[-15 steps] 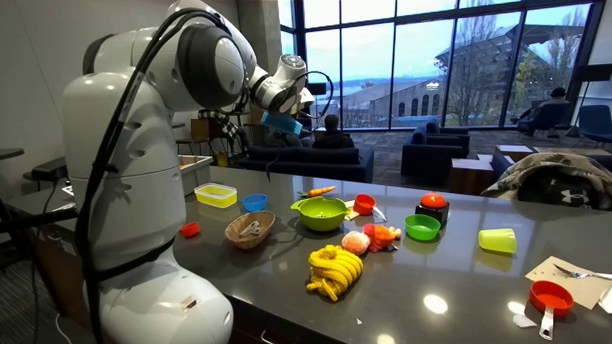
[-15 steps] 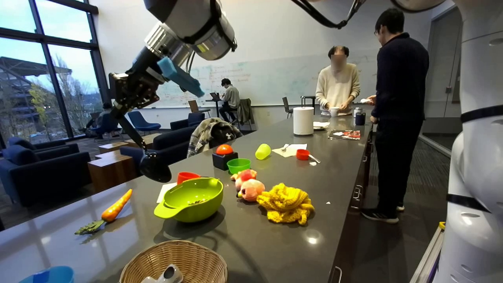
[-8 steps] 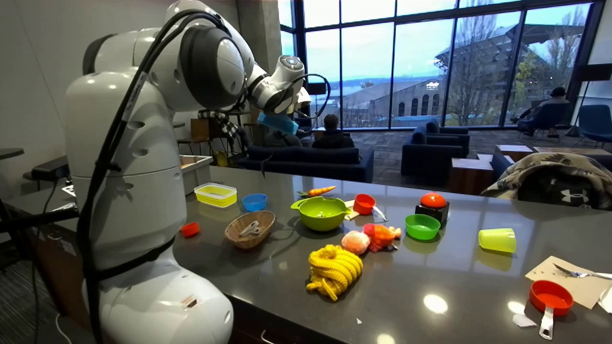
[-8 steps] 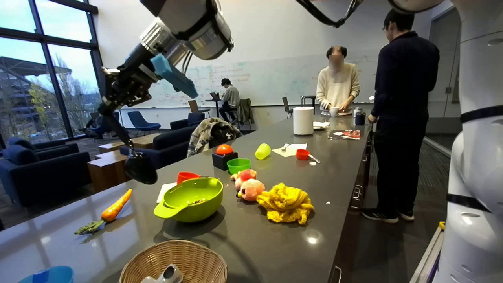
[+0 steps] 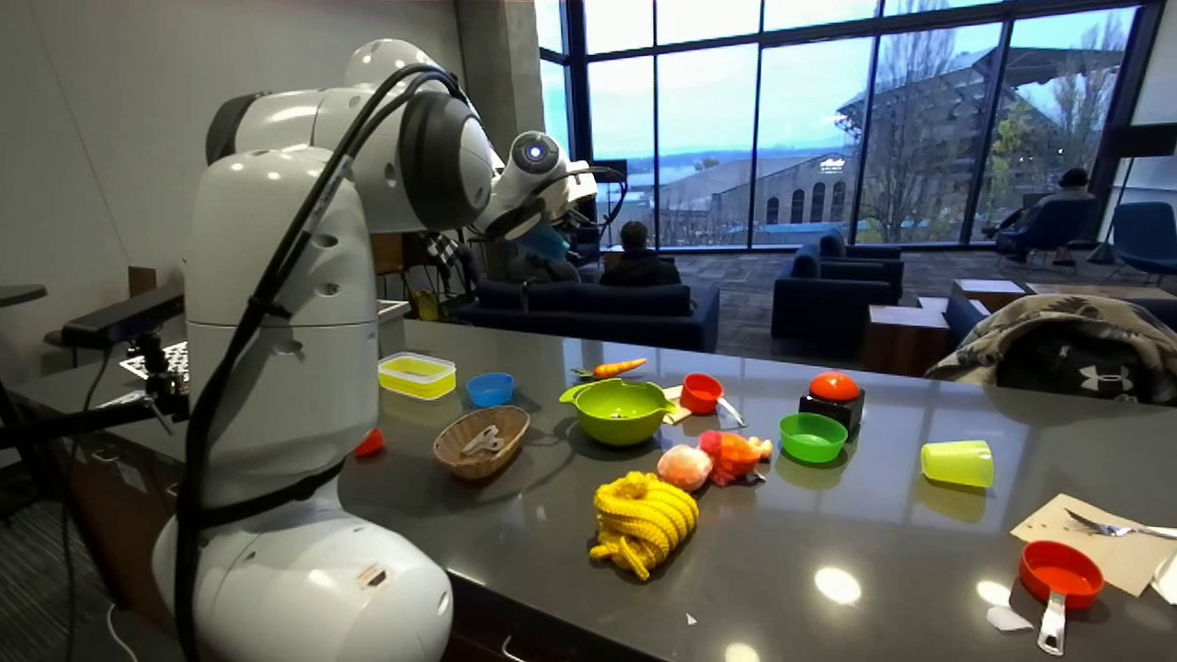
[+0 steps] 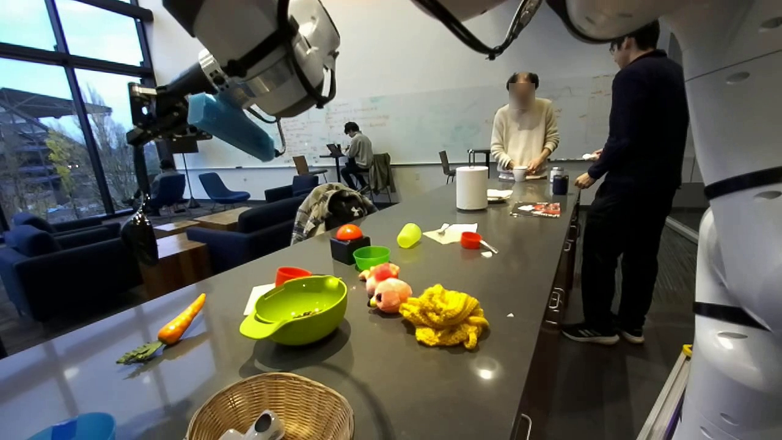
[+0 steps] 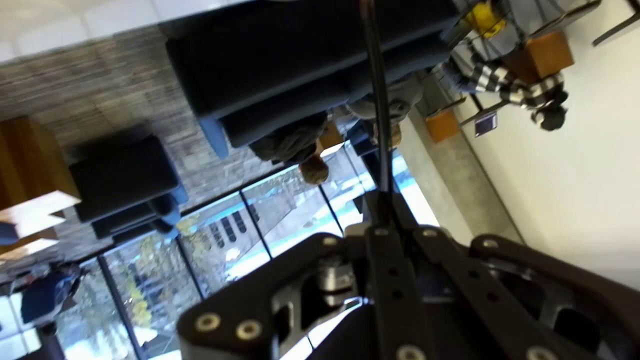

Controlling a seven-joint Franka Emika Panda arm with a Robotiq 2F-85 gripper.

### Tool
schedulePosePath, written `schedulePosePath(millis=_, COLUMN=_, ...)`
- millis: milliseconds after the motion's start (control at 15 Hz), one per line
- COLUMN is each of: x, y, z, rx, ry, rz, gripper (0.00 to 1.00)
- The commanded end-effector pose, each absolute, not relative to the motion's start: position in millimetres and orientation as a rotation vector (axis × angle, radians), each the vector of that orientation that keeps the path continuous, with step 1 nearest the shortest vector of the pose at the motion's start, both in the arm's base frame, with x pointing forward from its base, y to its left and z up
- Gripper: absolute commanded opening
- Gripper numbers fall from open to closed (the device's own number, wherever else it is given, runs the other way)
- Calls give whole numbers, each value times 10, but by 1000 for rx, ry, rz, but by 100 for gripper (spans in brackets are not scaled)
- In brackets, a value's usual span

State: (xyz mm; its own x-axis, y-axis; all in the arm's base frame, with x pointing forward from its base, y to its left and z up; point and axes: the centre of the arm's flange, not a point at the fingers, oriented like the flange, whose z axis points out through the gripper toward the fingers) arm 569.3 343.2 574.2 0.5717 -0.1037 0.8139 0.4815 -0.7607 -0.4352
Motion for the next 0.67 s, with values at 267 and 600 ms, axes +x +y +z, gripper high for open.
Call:
schedulePosePath(millis=267, x=5964, y=2866, z=6181, rx=-2080, ry=-343, rz=-1685, gripper=1)
schedulePosePath(millis=600, x=5938, y=2324, z=6374, rx=-2105, ry=-462, rz=-1922, gripper=1)
